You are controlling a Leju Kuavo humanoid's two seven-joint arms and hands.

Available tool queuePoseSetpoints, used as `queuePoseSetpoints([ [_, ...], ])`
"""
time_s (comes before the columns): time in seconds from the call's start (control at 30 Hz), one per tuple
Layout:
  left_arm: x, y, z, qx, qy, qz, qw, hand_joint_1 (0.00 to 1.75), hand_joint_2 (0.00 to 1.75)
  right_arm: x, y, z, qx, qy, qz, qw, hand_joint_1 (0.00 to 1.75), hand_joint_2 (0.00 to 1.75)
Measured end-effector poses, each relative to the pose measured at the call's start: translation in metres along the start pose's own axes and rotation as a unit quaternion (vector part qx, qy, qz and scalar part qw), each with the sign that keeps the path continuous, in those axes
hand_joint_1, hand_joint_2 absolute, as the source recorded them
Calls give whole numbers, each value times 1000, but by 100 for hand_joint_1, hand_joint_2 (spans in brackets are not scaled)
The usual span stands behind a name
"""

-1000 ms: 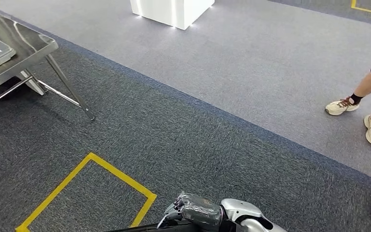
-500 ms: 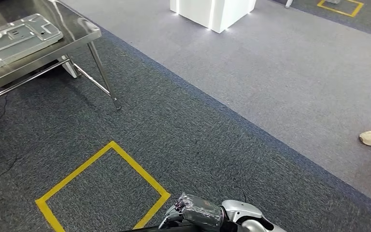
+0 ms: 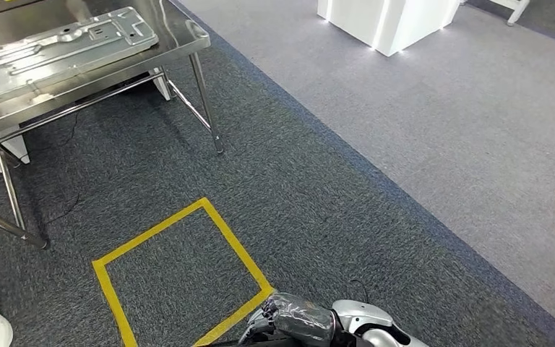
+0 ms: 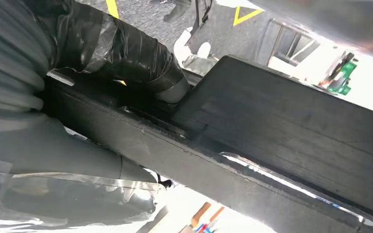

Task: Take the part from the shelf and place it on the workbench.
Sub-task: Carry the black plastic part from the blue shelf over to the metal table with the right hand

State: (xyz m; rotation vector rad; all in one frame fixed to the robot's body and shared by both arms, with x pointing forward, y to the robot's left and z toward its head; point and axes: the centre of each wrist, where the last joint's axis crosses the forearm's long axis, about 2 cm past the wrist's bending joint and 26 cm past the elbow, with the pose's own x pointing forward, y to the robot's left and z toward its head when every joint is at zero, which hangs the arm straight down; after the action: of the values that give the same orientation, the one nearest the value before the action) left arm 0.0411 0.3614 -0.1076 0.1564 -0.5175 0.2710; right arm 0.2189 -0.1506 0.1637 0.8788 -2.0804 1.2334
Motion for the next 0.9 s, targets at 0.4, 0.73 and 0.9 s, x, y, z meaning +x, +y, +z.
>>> queuePoseSetpoints([
  [0.4,1,0,-1,-1,5,-13,1000,0,0,-1,1,2,3,3,-5,1000,175,175],
  [0.73,-1,1,0,-23,6,-3,1000,0,0,-2,1,3,10,1,-13,1000,175,175],
  [0.9,3,0,-1,-31,0,6,1000,0,0,-2,2,3,13,1,-17,1000,175,175],
])
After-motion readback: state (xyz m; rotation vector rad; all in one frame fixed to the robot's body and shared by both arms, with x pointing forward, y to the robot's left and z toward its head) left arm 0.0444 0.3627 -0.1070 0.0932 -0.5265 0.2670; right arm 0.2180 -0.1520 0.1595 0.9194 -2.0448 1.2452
